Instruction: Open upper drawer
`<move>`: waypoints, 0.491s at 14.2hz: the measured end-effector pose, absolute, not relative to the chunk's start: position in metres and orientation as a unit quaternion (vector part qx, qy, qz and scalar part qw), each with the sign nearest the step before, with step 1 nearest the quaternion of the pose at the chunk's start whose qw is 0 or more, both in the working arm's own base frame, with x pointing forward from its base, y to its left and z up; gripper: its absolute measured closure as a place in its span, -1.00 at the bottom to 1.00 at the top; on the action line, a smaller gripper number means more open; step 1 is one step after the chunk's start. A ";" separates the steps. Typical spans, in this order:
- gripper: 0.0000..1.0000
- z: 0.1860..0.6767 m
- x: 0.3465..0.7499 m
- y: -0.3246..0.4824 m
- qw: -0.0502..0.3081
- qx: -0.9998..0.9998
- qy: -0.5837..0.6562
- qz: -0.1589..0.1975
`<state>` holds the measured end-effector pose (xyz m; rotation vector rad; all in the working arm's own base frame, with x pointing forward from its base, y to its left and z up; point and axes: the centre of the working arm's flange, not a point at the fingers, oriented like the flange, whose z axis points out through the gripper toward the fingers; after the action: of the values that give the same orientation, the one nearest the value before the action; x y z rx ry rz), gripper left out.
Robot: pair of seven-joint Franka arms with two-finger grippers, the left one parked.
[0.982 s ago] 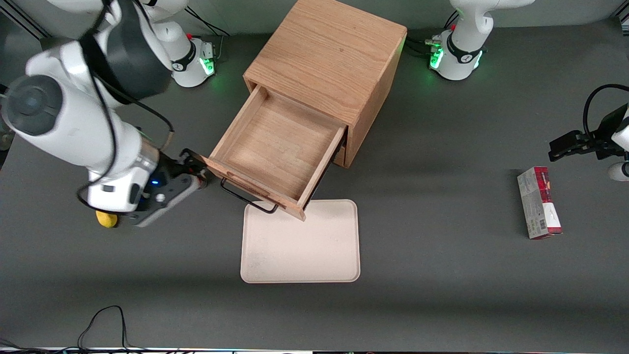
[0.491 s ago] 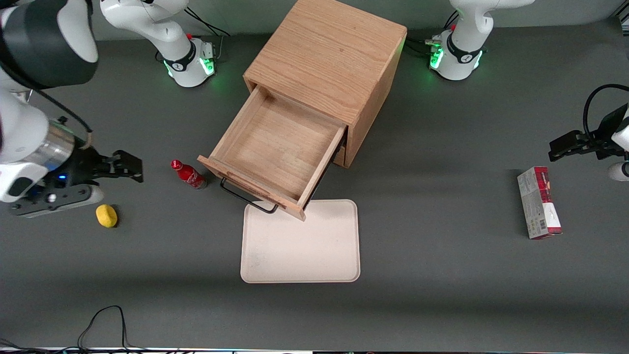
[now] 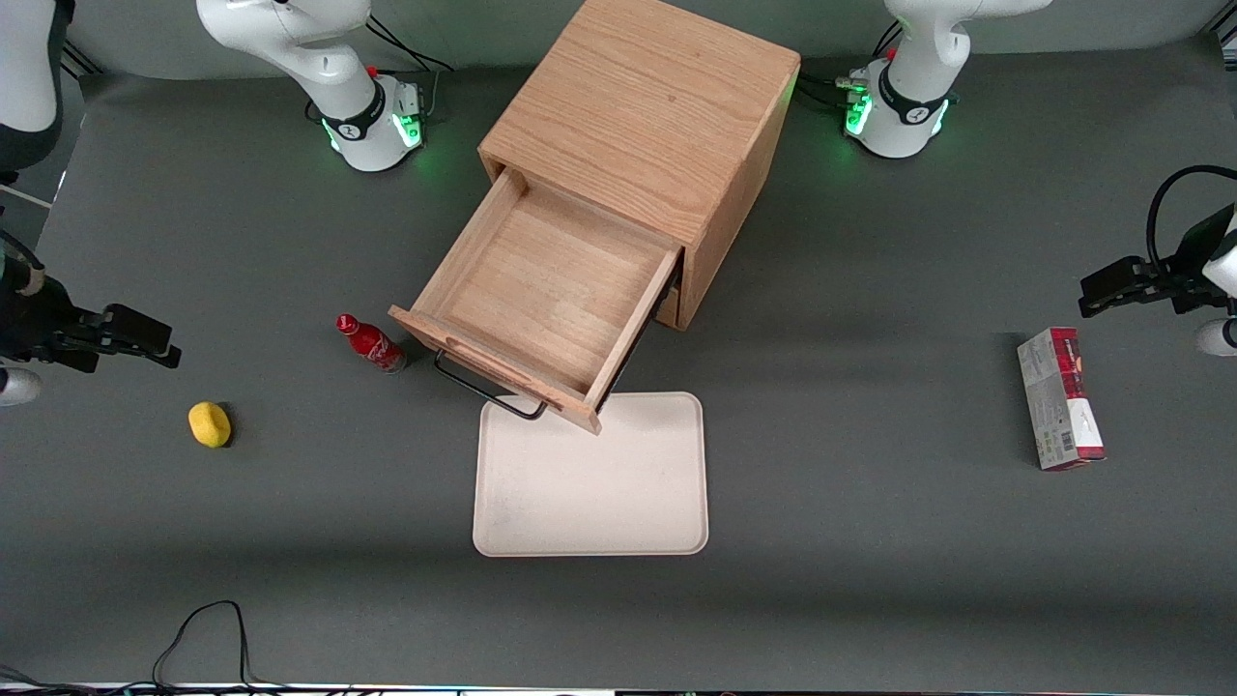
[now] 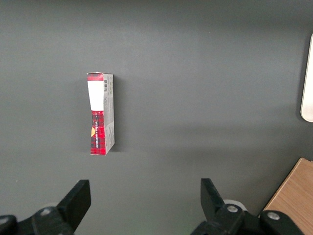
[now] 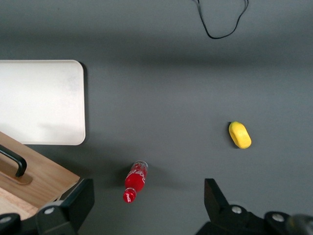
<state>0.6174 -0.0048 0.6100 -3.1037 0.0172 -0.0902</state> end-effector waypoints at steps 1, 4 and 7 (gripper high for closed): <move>-1.00 0.609 0.611 -0.010 0.022 -0.999 0.010 -0.034; -1.00 0.606 0.592 -0.019 0.029 -0.999 0.019 -0.032; -1.00 0.602 0.588 -0.021 0.029 -0.999 0.020 -0.030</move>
<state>0.5876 -0.0210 0.6024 -3.0823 0.0613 -0.0911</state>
